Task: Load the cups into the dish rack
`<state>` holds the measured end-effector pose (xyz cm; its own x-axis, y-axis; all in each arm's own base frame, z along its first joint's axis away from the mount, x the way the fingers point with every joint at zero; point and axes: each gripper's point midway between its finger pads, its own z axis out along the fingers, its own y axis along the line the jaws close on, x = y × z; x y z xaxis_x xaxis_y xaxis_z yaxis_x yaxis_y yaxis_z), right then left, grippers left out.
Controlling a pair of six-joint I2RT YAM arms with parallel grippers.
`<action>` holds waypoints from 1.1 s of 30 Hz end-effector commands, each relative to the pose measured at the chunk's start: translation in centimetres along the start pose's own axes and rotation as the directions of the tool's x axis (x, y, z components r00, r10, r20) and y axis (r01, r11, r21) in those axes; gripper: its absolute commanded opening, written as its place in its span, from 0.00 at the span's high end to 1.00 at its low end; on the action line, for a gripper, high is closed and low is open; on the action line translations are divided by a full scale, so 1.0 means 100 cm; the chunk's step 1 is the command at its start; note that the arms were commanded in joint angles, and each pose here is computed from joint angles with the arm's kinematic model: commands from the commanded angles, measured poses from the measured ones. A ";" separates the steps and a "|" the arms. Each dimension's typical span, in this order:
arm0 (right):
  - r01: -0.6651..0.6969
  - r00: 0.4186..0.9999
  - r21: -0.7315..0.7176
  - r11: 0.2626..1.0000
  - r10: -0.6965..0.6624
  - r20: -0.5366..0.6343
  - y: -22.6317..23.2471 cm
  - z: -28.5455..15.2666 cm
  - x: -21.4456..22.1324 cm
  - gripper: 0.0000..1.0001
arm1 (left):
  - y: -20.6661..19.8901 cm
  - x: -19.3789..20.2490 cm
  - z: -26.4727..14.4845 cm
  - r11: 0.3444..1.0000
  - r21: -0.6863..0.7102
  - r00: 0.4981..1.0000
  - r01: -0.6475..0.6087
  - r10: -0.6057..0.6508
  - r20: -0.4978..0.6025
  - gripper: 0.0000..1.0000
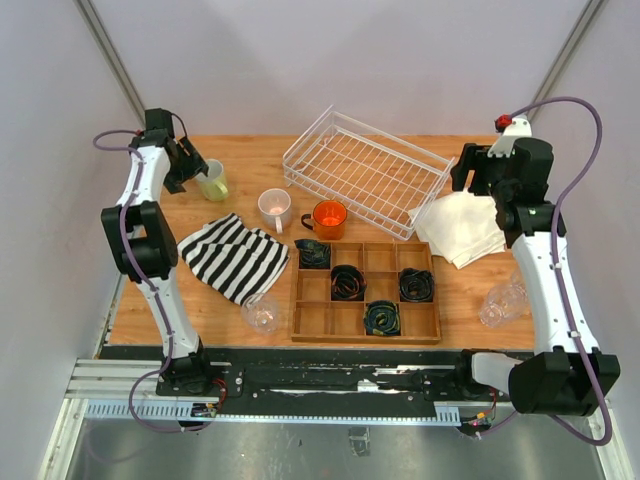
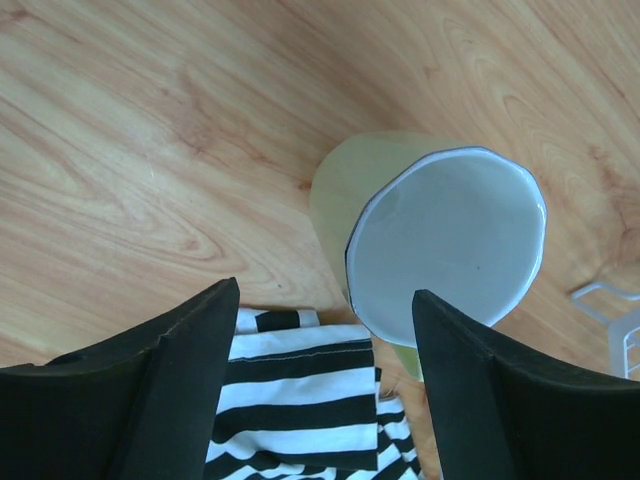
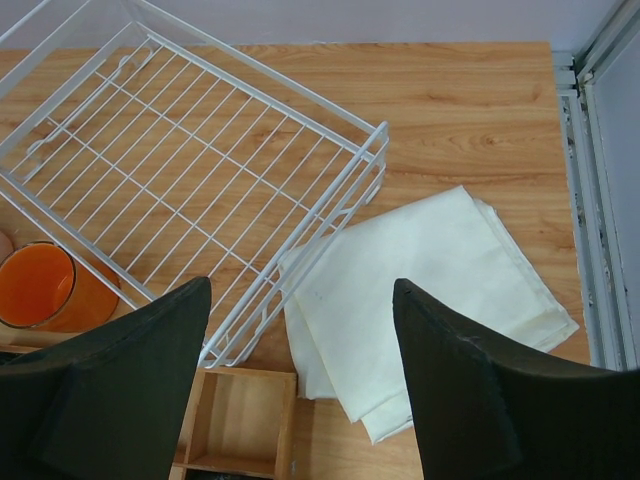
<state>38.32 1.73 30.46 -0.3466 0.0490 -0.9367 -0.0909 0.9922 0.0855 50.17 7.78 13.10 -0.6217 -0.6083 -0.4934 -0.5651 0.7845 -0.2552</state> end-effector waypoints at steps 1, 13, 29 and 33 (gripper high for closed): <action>0.005 1.000 -0.003 1.000 -0.005 0.019 0.003 0.003 -0.008 0.26 | -0.003 -0.011 -0.001 1.000 0.000 1.000 0.013 -0.013 0.026 0.32; 0.041 0.999 -0.014 0.999 -0.041 0.015 0.004 0.005 -0.006 0.25 | 0.003 0.003 0.035 1.000 -0.020 1.000 0.012 -0.013 -0.028 0.72; -0.305 0.944 -0.517 0.800 0.182 -0.276 0.122 -0.020 0.001 0.36 | -0.104 -0.033 -0.054 0.865 0.501 0.998 0.030 -0.053 0.030 1.00; -0.420 0.904 -0.629 0.654 0.235 -0.358 0.163 -0.033 -0.002 0.34 | -0.134 -0.034 -0.104 0.772 0.634 0.998 0.036 -0.064 0.022 0.99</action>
<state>36.69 12.34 30.76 -0.5693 0.1759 -0.8031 -0.4159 0.7810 0.4659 53.77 2.38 13.92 -0.6377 -0.6586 -0.3994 -0.4121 0.7298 -0.5455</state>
